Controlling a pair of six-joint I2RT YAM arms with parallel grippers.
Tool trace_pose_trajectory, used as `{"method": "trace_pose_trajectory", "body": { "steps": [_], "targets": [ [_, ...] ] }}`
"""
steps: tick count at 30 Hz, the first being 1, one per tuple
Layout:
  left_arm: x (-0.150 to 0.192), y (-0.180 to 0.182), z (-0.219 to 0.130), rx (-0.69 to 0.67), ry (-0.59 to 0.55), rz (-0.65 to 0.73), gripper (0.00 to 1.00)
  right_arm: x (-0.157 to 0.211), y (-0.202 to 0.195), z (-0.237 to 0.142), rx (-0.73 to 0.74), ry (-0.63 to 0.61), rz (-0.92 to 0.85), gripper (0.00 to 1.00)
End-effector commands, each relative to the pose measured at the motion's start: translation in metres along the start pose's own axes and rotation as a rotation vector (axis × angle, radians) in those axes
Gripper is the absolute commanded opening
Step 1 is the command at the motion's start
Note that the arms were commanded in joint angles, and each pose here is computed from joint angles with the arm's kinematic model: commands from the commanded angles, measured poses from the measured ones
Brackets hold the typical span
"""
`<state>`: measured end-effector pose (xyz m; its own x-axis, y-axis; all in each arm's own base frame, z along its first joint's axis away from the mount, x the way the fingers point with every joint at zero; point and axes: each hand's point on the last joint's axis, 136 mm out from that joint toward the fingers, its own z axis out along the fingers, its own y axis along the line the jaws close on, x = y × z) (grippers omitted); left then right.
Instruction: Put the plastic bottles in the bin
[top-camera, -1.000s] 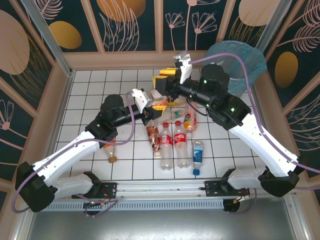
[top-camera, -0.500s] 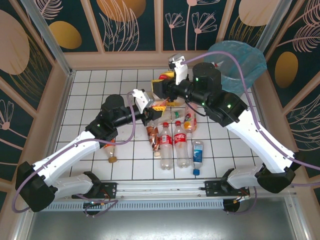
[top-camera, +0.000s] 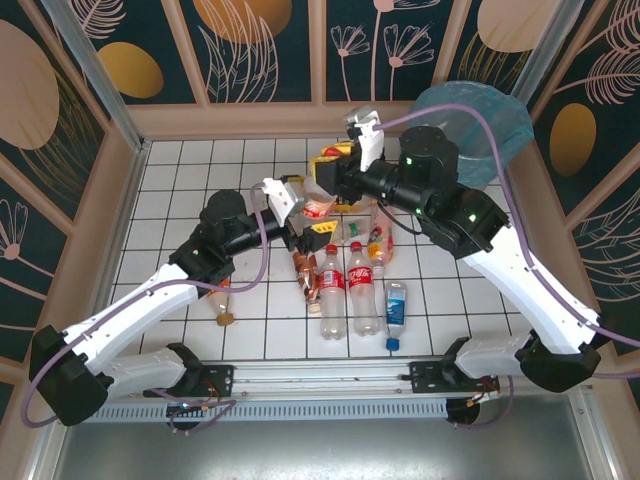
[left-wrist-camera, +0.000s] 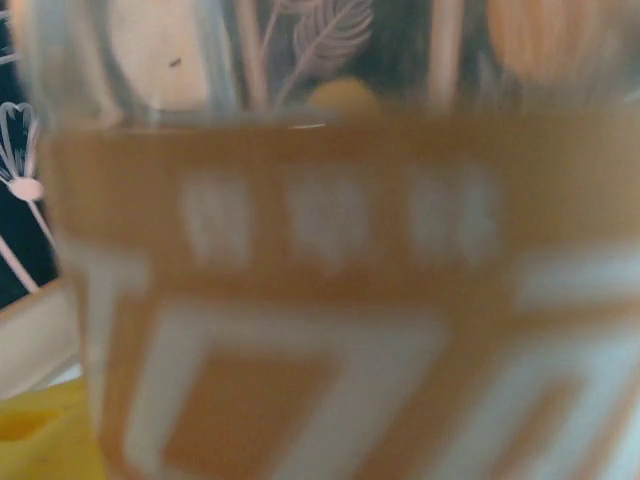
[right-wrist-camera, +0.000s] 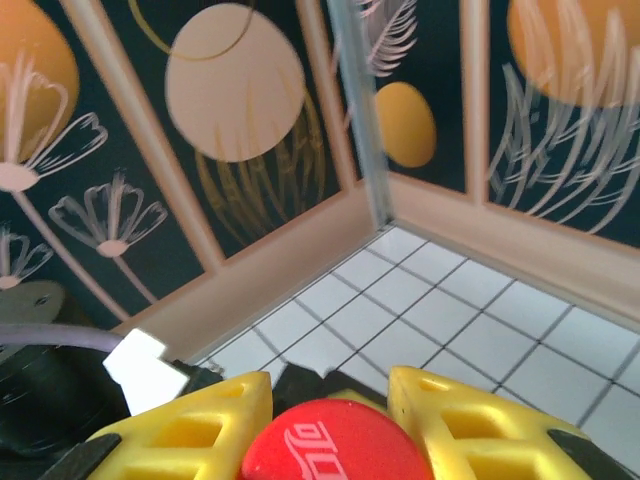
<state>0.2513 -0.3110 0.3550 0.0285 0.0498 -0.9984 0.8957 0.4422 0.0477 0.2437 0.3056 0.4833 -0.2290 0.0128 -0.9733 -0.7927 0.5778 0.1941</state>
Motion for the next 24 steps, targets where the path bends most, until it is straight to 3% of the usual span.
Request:
{"method": "trace_pose_trajectory", "body": {
  "steps": [1,7,10,15,24],
  "targets": [
    [-0.025,0.007,-0.01,-0.054,-0.089,0.012,0.99,-0.057,-0.042,-0.029,0.296,-0.182,-0.018,0.0],
    [-0.028,0.014,-0.014,-0.103,-0.101,0.019,0.99,-0.11,-0.133,-0.078,1.008,-0.34,-0.221,0.0],
    [-0.027,0.015,-0.014,-0.107,-0.098,0.021,0.99,-0.132,-0.175,-0.112,1.27,-0.408,-0.292,0.0],
    [-0.028,0.012,-0.014,-0.094,-0.101,0.017,0.99,-0.14,-0.231,-0.154,1.47,-0.488,-0.296,0.0],
    [-0.024,0.013,-0.01,-0.087,-0.093,-0.008,0.99,-0.068,-0.312,-0.136,1.552,-0.267,-0.23,0.0]
  ]
}}
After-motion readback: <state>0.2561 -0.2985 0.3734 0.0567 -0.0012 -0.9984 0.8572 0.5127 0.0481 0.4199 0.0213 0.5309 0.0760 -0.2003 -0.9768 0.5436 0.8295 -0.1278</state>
